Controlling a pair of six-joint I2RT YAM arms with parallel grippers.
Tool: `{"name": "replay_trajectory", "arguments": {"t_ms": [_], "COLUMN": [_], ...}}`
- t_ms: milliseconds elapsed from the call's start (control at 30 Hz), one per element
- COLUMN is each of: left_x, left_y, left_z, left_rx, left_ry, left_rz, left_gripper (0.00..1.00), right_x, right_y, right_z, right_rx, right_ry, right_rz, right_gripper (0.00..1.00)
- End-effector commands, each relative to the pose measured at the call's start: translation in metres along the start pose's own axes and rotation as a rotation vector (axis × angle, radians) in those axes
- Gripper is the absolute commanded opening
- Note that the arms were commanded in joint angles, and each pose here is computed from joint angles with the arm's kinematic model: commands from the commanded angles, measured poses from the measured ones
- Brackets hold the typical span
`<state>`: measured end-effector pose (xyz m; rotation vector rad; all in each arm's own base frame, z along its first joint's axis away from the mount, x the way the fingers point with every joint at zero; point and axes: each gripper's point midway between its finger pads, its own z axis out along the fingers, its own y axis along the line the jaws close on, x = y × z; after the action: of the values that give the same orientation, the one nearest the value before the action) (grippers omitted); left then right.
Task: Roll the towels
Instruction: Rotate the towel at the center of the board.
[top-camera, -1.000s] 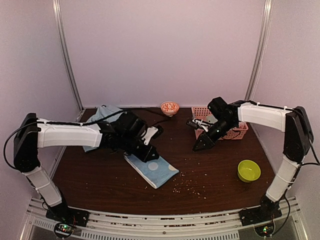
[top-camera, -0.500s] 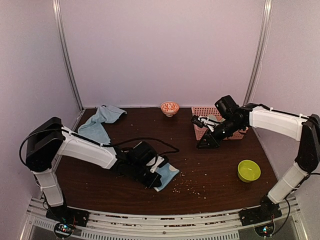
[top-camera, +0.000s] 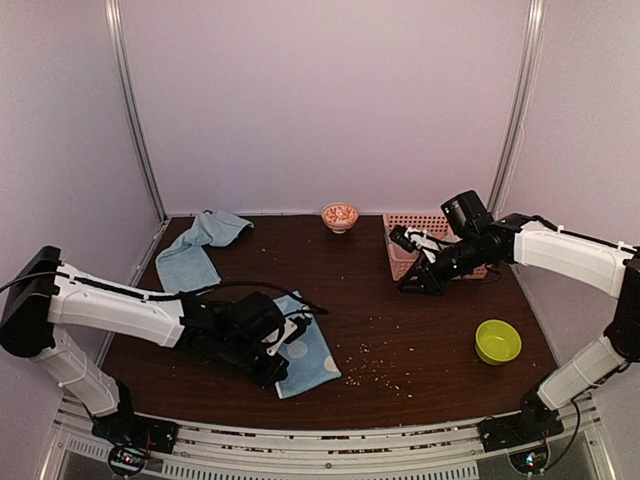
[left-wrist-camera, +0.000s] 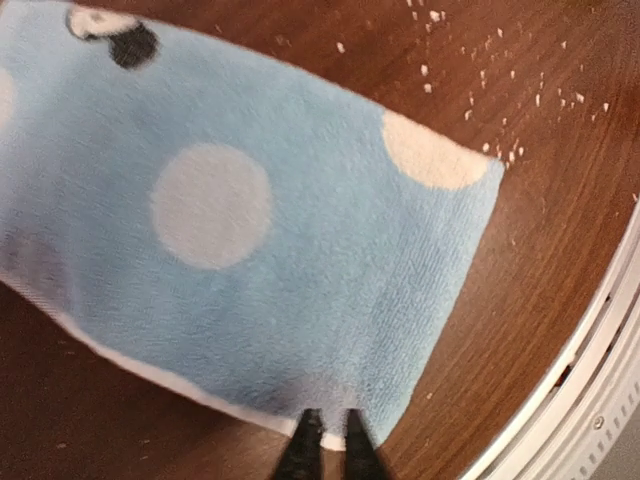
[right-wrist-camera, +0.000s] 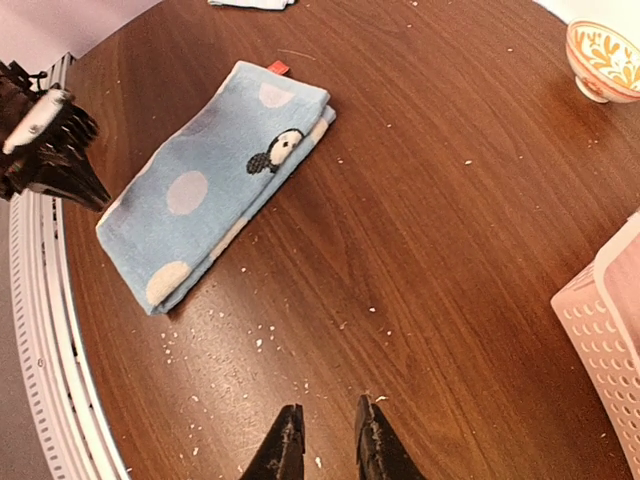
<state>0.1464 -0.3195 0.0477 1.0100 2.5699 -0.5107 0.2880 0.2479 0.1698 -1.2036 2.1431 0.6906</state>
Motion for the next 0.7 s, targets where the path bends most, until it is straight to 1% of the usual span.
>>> {"name": "replay_trajectory", "arguments": {"t_ms": [0, 33, 67, 100, 133, 167, 200, 233, 267, 300, 367, 467, 567, 667], "left_x": [-0.061, -0.072, -0.08, -0.085, -0.089, -0.092, -0.096, -0.098, -0.102, -0.105, -0.112, -0.125, -0.127, -0.133], "left_y": [0.01, 0.016, 0.026, 0.038, 0.052, 0.065, 0.078, 0.09, 0.096, 0.103, 0.108, 0.109, 0.114, 0.113], "left_z": [-0.057, -0.066, -0.071, -0.073, -0.072, -0.07, -0.068, -0.064, -0.06, -0.054, -0.038, -0.017, 0.011, 0.036], "left_rx": [-0.115, -0.133, -0.146, -0.145, -0.153, -0.167, -0.19, -0.207, -0.211, -0.217, -0.214, -0.211, -0.219, -0.202], "left_ry": [-0.215, -0.256, -0.277, -0.276, -0.27, -0.266, -0.266, -0.263, -0.259, -0.255, -0.242, -0.22, -0.174, -0.146], "left_rz": [-0.035, -0.061, -0.107, -0.153, -0.199, -0.232, -0.257, -0.274, -0.278, -0.28, -0.265, -0.226, -0.209, -0.195], "left_gripper": [0.3, 0.37, 0.39, 0.37, 0.32, 0.26, 0.2, 0.13, 0.05, 0.0, 0.0, 0.0, 0.0, 0.0], "right_x": [-0.026, -0.034, -0.043, -0.052, -0.063, -0.072, -0.079, -0.081, -0.078, -0.073, -0.062, -0.053, -0.054, -0.048], "right_y": [-0.021, -0.024, -0.029, -0.036, -0.044, -0.052, -0.061, -0.071, -0.077, -0.077, -0.071, -0.066, -0.062, -0.063], "right_z": [-0.008, -0.013, -0.018, -0.025, -0.032, -0.038, -0.044, -0.046, -0.044, -0.038, -0.027, -0.024, -0.026, -0.023], "right_rx": [0.12, 0.141, 0.172, 0.215, 0.261, 0.305, 0.355, 0.397, 0.407, 0.379, 0.312, 0.296, 0.288, 0.293], "right_ry": [-0.085, -0.1, -0.117, -0.137, -0.174, -0.206, -0.236, -0.257, -0.252, -0.235, -0.203, -0.208, -0.23, -0.209], "right_rz": [-0.029, -0.035, -0.04, -0.034, -0.028, -0.017, 0.014, 0.054, 0.084, 0.081, 0.069, 0.055, 0.038, 0.034], "right_gripper": [0.18, 0.19, 0.19, 0.19, 0.2, 0.25, 0.48, 0.82, 0.98, 1.0, 1.0, 1.0, 0.94, 0.89]}}
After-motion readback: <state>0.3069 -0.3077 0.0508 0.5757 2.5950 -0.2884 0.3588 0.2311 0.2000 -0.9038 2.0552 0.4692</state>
